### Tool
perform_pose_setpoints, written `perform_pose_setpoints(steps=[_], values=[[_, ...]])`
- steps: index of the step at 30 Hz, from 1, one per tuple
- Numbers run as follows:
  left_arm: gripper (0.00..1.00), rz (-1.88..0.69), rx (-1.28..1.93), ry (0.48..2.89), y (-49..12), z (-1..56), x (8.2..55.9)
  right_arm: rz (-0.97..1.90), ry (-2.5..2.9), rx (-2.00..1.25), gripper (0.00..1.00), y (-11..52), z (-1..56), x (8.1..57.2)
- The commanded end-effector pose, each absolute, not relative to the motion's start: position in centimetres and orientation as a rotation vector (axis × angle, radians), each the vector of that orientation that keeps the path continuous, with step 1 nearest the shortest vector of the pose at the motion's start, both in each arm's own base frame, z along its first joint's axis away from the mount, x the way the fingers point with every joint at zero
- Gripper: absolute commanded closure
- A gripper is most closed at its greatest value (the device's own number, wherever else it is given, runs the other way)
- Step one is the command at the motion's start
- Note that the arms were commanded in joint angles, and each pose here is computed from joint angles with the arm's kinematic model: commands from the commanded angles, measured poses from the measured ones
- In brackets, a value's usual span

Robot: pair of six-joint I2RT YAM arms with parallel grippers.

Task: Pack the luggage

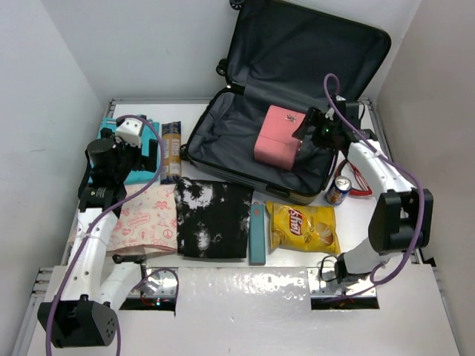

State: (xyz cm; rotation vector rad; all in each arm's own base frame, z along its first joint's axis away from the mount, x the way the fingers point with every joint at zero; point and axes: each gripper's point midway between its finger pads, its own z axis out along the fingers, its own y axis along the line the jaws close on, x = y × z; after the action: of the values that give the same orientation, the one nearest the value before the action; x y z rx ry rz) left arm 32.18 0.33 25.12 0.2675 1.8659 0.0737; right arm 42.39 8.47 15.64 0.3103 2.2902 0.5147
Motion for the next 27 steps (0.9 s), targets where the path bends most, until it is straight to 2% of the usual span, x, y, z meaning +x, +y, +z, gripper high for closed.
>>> perform_pose_setpoints(steps=[1, 4, 5, 8, 9, 10, 11, 13, 17, 23, 27], values=[[0.00, 0.058, 0.271, 1.807, -0.2, 26.6, 32.4, 0.470, 2.234, 0.258, 0.01, 7.7, 19.7, 42.0], [0.00, 0.065, 0.271, 1.806, -0.1, 26.7, 32.3, 0.281, 2.295, 0.317, 0.05, 4.3, 20.6, 40.3], [0.00, 0.064, 0.267, 1.808, -0.1, 26.6, 32.2, 0.202, 2.351, 0.303, 0.16, 3.1, 20.7, 38.6], [0.00, 0.056, 0.261, 1.813, -0.1, 26.3, 32.2, -0.072, 2.455, 0.374, 0.36, -0.8, 19.4, 34.5], [0.00, 0.051, 0.259, 1.811, -0.2, 26.2, 32.3, -0.108, 2.480, 0.389, 0.31, -1.4, 18.9, 33.5], [0.00, 0.037, 0.259, 1.809, -0.4, 26.2, 32.4, -0.129, 2.499, 0.396, 0.21, -1.6, 18.3, 32.7], [0.00, 0.029, 0.259, 1.807, -0.5, 26.1, 32.5, -0.142, 2.527, 0.400, 0.06, -1.7, 17.0, 31.4], [0.00, 0.002, 0.261, 1.805, -0.9, 26.1, 32.7, -0.131, 2.537, 0.417, 0.01, -1.6, 15.7, 30.5], [0.00, -0.017, 0.275, 1.793, -1.3, 26.4, 32.9, -0.171, 2.517, 0.449, 0.01, -2.2, 12.8, 29.0], [0.00, -0.018, 0.270, 1.800, -1.2, 26.2, 32.7, -0.193, 2.529, 0.394, 0.15, -2.5, 10.0, 28.0], [0.00, -0.012, 0.263, 1.800, -1.1, 26.4, 32.5, -0.225, 2.507, 0.382, 0.14, -2.9, 8.7, 28.3]])
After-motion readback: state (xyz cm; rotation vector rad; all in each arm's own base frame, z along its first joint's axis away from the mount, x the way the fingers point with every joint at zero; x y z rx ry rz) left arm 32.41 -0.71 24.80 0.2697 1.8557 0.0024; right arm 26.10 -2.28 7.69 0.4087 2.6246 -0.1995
